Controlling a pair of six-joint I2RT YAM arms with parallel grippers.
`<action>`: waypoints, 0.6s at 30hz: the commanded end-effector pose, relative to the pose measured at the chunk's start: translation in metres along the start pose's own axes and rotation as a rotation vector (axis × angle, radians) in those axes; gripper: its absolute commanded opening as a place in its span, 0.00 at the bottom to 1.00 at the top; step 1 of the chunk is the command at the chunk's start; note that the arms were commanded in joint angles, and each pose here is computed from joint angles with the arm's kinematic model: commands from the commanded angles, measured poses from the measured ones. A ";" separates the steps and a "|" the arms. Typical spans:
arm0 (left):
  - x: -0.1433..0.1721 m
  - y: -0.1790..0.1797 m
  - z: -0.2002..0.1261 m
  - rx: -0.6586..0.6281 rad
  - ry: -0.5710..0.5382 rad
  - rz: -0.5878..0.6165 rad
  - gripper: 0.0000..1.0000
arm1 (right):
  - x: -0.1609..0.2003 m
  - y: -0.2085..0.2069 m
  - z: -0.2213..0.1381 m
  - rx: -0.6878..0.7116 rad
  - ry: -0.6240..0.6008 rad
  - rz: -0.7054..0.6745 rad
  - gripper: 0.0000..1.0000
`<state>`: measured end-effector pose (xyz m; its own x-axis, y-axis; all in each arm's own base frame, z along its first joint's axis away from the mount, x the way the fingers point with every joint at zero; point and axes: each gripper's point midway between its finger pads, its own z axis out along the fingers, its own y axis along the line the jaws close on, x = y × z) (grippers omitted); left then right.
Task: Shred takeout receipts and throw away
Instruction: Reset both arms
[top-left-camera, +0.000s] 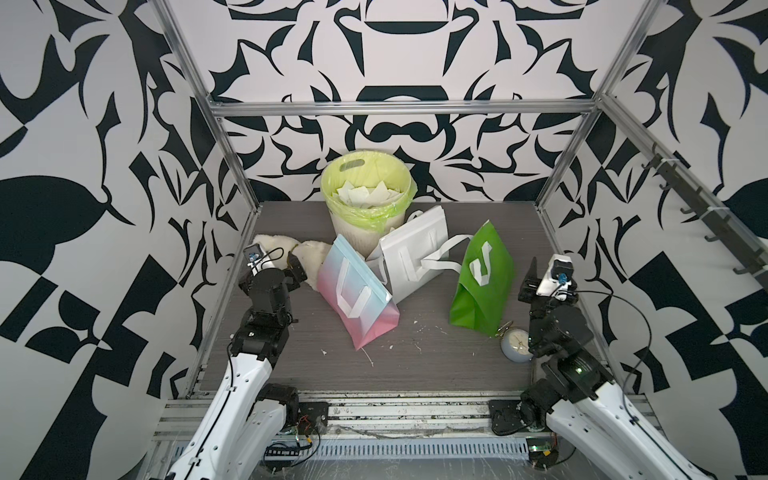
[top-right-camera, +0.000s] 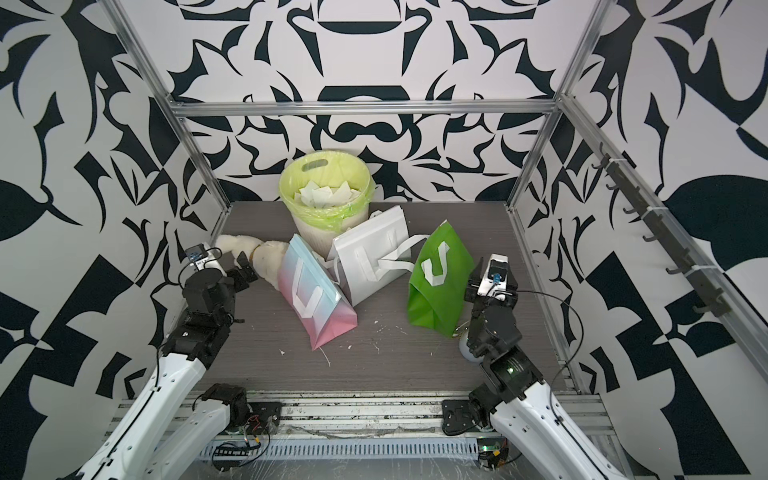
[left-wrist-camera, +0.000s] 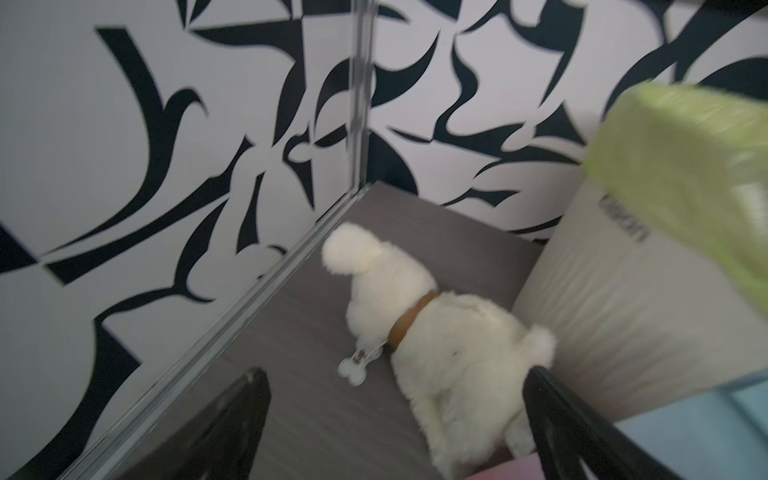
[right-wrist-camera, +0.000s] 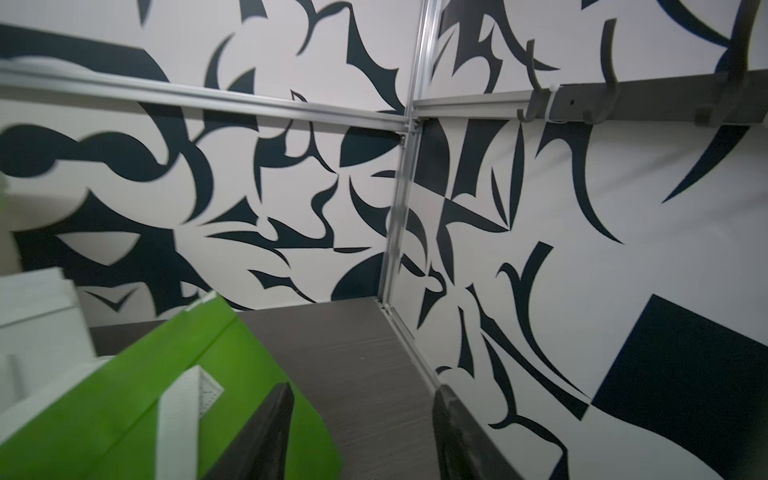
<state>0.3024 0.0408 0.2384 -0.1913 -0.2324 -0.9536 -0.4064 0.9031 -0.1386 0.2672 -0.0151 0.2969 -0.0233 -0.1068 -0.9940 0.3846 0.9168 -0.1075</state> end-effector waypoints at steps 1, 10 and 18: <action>0.000 0.042 0.007 -0.169 -0.043 -0.148 0.99 | 0.024 -0.018 0.030 0.083 0.086 0.108 0.56; 0.050 0.096 0.026 -0.270 -0.017 -0.294 0.99 | 0.136 -0.071 0.064 0.248 0.249 0.409 0.64; 0.092 0.077 0.052 -0.128 0.002 -0.113 0.99 | 0.184 0.000 0.076 0.029 0.315 0.112 0.67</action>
<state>0.2821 0.1143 0.1123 -0.1836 -0.4038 -0.8962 -0.6231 0.7530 -0.2117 0.3078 -0.0859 0.0880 -0.3572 0.2633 -0.8961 0.5262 0.8494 0.0399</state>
